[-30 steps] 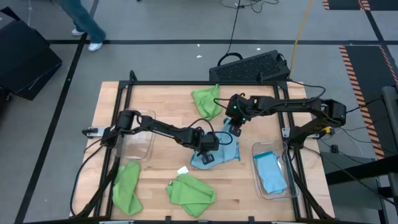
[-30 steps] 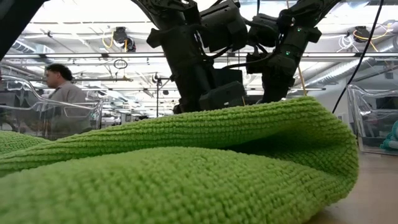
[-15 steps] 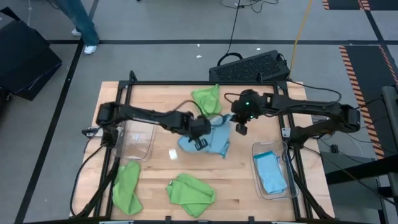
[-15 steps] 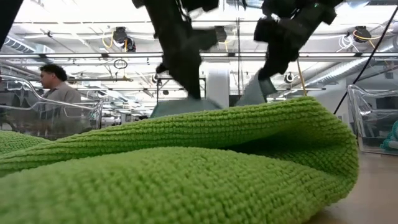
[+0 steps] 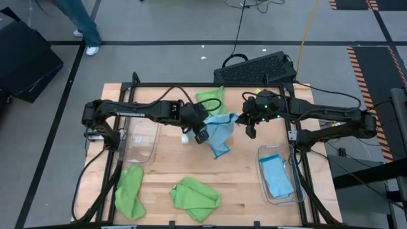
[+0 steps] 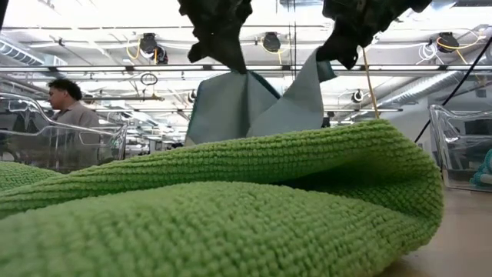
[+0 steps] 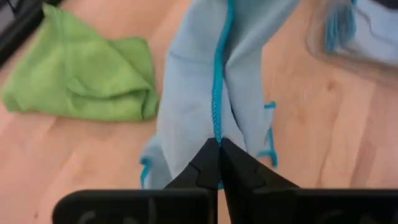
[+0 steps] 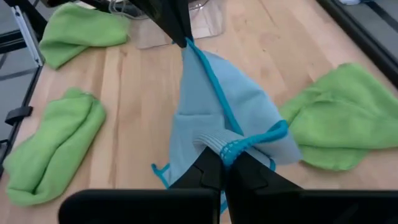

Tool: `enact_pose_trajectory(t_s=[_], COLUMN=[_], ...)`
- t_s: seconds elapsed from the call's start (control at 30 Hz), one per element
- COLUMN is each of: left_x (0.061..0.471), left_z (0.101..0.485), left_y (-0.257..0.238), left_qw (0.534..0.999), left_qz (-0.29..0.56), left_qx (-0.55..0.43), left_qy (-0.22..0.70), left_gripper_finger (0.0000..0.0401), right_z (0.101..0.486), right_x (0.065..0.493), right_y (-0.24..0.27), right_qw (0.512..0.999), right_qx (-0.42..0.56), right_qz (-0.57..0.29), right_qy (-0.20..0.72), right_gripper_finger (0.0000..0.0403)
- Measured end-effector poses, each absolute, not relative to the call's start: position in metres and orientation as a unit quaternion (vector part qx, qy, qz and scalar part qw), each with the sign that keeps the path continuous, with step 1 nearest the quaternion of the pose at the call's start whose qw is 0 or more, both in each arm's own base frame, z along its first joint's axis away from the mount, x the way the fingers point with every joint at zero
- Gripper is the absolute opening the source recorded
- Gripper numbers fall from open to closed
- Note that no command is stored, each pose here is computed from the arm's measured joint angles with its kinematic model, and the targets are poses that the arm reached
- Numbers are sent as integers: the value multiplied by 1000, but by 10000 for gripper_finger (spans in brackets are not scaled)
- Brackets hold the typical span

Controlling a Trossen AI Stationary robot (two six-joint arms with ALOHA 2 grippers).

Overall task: Sort microfiber towel by color & place in baskets
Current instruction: Fold the blue microfiber towel

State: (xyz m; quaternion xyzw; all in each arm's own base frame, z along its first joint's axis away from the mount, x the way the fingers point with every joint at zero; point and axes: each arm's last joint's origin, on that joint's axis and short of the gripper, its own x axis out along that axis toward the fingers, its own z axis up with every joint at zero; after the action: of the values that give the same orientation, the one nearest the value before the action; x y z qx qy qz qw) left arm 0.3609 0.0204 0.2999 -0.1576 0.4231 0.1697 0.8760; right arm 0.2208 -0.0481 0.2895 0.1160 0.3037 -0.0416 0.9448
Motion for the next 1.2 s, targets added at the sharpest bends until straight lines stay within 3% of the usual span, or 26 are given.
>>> enact_pose_trajectory(t_s=[0.4, 0.57, 0.9, 1.2], left_x=[388, 394, 400, 398], left_z=[221, 198, 196, 194], left_y=[-18, -34, -40, -14], left_qw=[805, 784, 807, 792], left_qz=[106, 112, 109, 141], left_qx=[-161, -172, -139, -144], left_qy=[561, 586, 563, 576], left_gripper_finger=[4, 35, 129, 108], right_z=[250, 228, 211, 212], right_x=[253, 262, 271, 273], right_y=[-34, -17, -4, -3], right_qw=[912, 885, 868, 872], right_qx=[125, 112, 101, 108], right_qz=[-10, 19, 39, 37], right_qy=[391, 451, 484, 475], right_gripper_finger=[0, 0, 0, 0])
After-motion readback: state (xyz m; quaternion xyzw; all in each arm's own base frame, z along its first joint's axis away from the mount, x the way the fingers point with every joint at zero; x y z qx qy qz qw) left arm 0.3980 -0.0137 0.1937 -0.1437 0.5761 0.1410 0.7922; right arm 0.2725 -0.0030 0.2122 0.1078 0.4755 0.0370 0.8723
